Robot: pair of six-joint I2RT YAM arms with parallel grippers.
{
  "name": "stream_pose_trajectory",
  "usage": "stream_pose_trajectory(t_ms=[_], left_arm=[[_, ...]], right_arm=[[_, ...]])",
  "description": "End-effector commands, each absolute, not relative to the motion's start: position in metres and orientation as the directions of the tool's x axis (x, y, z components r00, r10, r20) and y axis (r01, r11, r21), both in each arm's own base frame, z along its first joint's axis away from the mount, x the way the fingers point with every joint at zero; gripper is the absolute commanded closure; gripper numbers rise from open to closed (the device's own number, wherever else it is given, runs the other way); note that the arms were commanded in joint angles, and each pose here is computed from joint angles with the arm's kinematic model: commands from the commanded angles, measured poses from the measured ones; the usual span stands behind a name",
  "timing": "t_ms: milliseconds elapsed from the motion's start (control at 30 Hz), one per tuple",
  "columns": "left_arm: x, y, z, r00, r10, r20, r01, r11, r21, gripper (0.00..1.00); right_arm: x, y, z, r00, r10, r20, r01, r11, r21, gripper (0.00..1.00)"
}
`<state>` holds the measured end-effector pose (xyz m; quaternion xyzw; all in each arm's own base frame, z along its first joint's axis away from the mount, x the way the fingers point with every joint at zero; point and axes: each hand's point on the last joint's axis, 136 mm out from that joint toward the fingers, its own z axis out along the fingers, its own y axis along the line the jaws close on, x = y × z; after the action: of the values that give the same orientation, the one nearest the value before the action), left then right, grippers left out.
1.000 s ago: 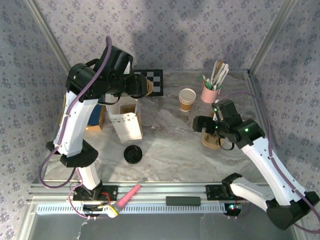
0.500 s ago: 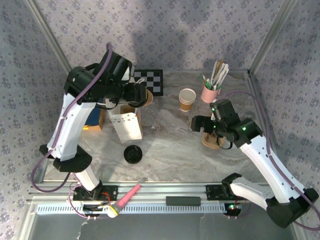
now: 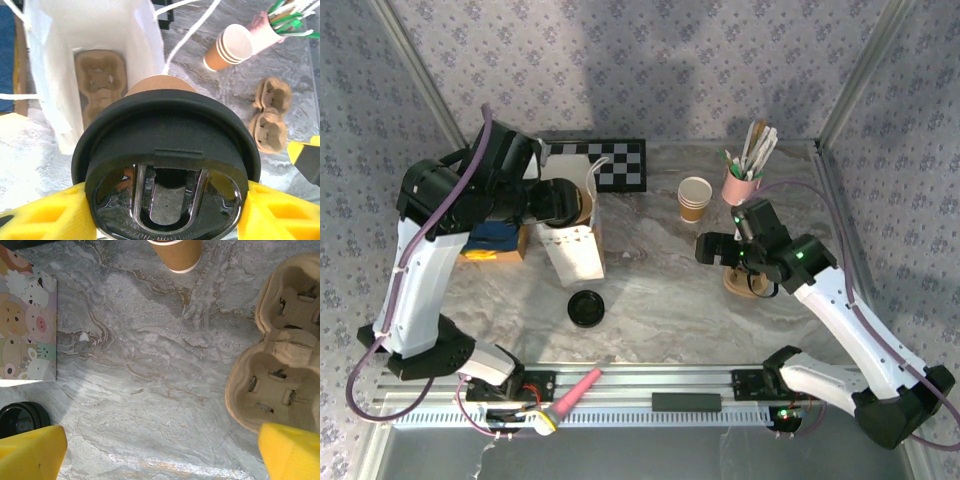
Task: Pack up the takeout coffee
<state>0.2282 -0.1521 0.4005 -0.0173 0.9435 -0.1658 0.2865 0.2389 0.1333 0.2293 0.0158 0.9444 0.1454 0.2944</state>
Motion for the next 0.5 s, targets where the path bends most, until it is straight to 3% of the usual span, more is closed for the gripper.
stream_pose_trajectory(t_ms=[0, 467], left_arm=[[0.210, -0.117, 0.371, -0.896, -0.093, -0.434, -0.023, 0.986, -0.165, 0.41], [0.260, -0.118, 0.329, -0.937, -0.038, -0.346, -0.035, 0.999, -0.015, 0.41]], right_arm=[[0.244, 0.134, 0.243, -0.803, 0.138, -0.580, -0.048, 0.955, 0.293, 0.00], [0.243, 0.130, 0.240, -0.797, 0.136, -0.589, -0.039, 0.961, 0.275, 0.00]])
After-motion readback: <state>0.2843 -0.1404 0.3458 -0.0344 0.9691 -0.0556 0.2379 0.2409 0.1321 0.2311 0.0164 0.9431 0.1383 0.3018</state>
